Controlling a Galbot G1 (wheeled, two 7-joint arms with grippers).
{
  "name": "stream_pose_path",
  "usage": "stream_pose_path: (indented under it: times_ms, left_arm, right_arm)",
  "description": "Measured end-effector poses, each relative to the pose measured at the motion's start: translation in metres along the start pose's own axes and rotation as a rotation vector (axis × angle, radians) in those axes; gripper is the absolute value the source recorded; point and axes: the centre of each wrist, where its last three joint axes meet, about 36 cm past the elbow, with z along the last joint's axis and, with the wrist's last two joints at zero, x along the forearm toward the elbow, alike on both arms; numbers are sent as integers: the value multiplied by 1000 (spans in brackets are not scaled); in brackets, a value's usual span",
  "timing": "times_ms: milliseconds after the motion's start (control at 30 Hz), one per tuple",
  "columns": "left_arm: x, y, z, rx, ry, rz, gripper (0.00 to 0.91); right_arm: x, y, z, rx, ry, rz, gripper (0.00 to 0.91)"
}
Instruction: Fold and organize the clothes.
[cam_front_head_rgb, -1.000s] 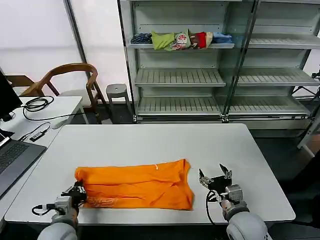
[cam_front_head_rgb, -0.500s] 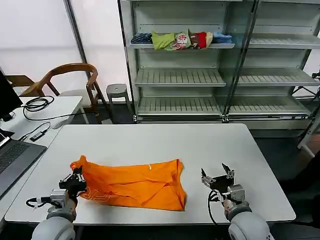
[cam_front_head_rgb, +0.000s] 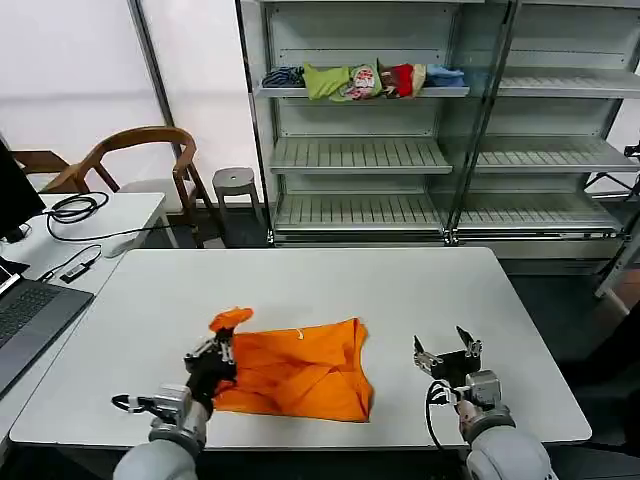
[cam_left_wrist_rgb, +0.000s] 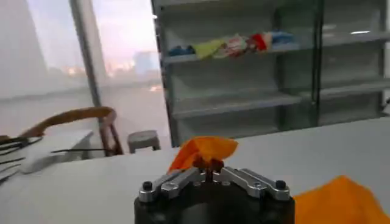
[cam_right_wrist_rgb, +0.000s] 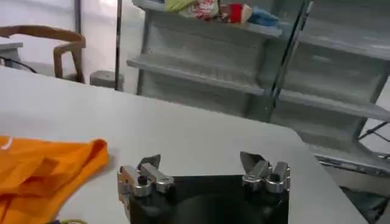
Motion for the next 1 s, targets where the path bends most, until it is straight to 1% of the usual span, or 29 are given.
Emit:
stream_pose_path:
  times_ms: [133, 267, 600, 633, 667, 700, 1000]
  left_arm:
    - [-2, -23, 5, 11, 1, 52, 10]
    - [-6, -38, 6, 29, -8, 84, 10]
    - [-22, -65, 0, 62, -50, 134, 20]
    - [-23, -68, 0, 65, -51, 139, 10]
    - [-24, -71, 0, 67, -51, 147, 20]
    - [-24, -73, 0, 70, -51, 155, 10]
    - [-27, -96, -2, 105, -44, 231, 20]
  right_arm:
    - [0, -1, 0, 1, 1, 6, 907]
    - [-2, -2, 1, 3, 4, 9, 907]
    - [-6, -6, -1, 16, 1, 17, 907]
    - [-7, -7, -1, 17, 1, 18, 907]
    - [-7, -7, -1, 17, 2, 18, 907]
    - [-8, -7, -1, 18, 2, 19, 907]
    - [-9, -9, -1, 19, 2, 22, 907]
